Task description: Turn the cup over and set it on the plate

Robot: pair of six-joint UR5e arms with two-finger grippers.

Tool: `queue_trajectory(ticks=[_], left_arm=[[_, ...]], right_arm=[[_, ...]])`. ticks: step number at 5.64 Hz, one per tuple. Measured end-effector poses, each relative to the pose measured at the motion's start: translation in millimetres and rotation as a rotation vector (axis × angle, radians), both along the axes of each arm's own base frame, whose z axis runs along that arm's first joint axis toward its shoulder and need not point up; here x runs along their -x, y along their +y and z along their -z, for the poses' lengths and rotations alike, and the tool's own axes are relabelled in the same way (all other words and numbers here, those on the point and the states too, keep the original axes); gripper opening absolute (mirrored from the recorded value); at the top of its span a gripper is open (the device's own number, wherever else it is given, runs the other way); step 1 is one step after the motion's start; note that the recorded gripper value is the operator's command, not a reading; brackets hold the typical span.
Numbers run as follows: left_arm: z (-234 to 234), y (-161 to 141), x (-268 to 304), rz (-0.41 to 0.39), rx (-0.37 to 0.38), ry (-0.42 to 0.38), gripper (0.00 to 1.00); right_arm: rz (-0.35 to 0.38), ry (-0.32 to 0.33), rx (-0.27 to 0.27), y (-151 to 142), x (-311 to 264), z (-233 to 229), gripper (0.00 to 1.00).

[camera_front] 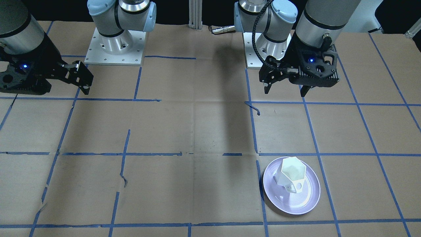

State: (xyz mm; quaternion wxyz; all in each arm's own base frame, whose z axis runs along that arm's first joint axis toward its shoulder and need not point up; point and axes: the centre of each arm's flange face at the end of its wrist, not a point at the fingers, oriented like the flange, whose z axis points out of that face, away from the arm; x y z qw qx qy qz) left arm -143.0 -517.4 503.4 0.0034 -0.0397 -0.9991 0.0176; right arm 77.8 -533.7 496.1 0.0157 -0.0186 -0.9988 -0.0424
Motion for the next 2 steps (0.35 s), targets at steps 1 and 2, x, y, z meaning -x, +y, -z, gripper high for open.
queue_trajectory(ticks=[1,2], left_arm=[[-0.4,-0.2,-0.1,-0.001,0.001,0.002,0.98],[-0.8,-0.6,0.0,-0.001,0.003,0.006,0.98]], right_arm=[[0.0,0.0,0.0,0.0,0.0,0.0,1.0],[0.0,0.0,0.0,0.0,0.0,0.0,1.0]])
